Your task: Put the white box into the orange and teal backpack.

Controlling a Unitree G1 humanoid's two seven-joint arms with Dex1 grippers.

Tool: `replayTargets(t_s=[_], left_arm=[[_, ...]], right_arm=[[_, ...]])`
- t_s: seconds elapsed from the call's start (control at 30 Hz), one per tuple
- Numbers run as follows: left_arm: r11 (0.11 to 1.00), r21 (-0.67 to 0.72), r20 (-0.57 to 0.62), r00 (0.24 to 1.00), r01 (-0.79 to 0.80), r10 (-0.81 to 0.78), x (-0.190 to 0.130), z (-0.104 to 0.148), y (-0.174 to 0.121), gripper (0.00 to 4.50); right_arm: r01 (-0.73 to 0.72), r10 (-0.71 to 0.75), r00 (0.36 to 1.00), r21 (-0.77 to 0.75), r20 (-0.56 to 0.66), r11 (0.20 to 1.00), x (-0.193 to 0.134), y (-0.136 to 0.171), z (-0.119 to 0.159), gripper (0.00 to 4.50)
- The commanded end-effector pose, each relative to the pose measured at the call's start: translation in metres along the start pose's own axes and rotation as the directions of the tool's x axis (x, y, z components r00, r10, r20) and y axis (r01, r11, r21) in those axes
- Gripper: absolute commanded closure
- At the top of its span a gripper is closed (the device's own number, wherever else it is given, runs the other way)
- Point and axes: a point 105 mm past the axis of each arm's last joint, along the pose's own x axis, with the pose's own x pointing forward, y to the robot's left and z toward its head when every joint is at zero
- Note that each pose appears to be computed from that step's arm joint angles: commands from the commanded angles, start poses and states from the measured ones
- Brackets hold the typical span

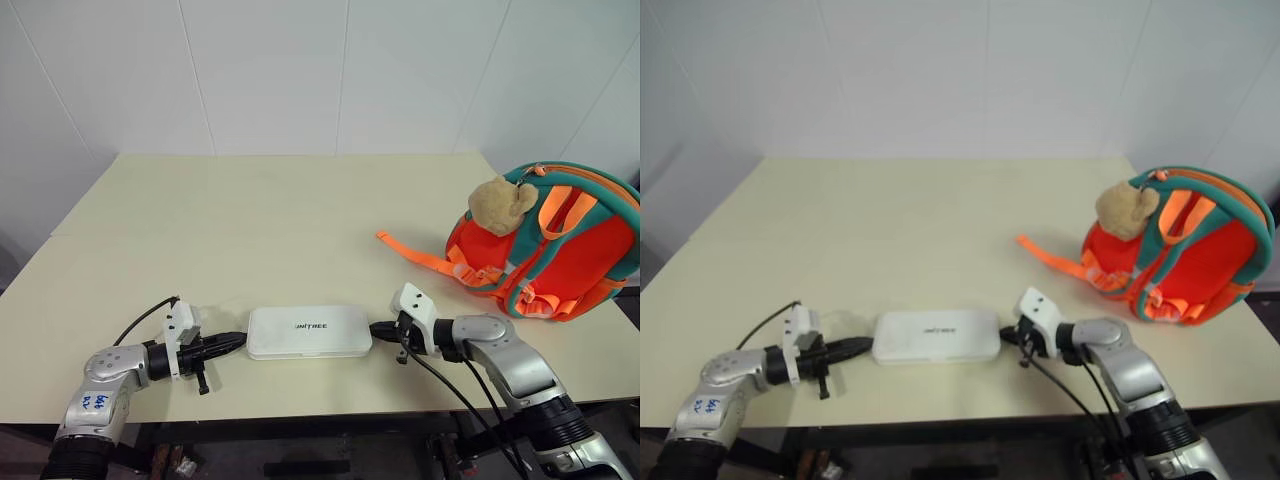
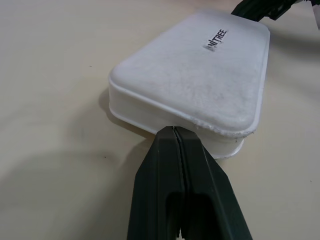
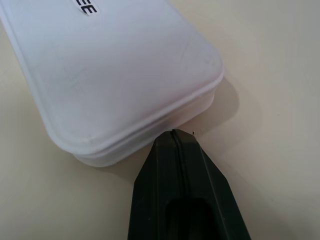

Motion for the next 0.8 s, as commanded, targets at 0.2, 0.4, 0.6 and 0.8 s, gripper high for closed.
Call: replayTargets(t_s=[0.2,0.4,0.6,0.8], left_arm=[[0.995,0.092,-0.111,0.992,-0.049,0.059,-0.020,0.007,0.009,4.48],[0.991,-0.035,-0.140,0.982,-0.130,0.124,-0.048,0.016,0.021,3.88],[0.983,-0.170,-0.117,0.992,-0.069,0.050,-0.050,0.019,0.020,2.03],[0.868,-0.495,-0.087,0.996,-0.044,0.001,-0.041,0.018,0.028,0.14]], right_arm=[[0.007,-0.007,1.000,0.006,-0.008,1.000,-0.023,-0.016,0.006,4.50],[-0.024,0.027,0.998,0.054,-0.054,0.998,-0.045,-0.023,0.010,3.59],[-0.086,0.091,0.994,0.084,-0.060,0.993,-0.047,-0.016,0.022,1.60],[-0.096,0.122,0.991,0.348,-0.054,0.933,-0.051,-0.018,0.032,0.00]])
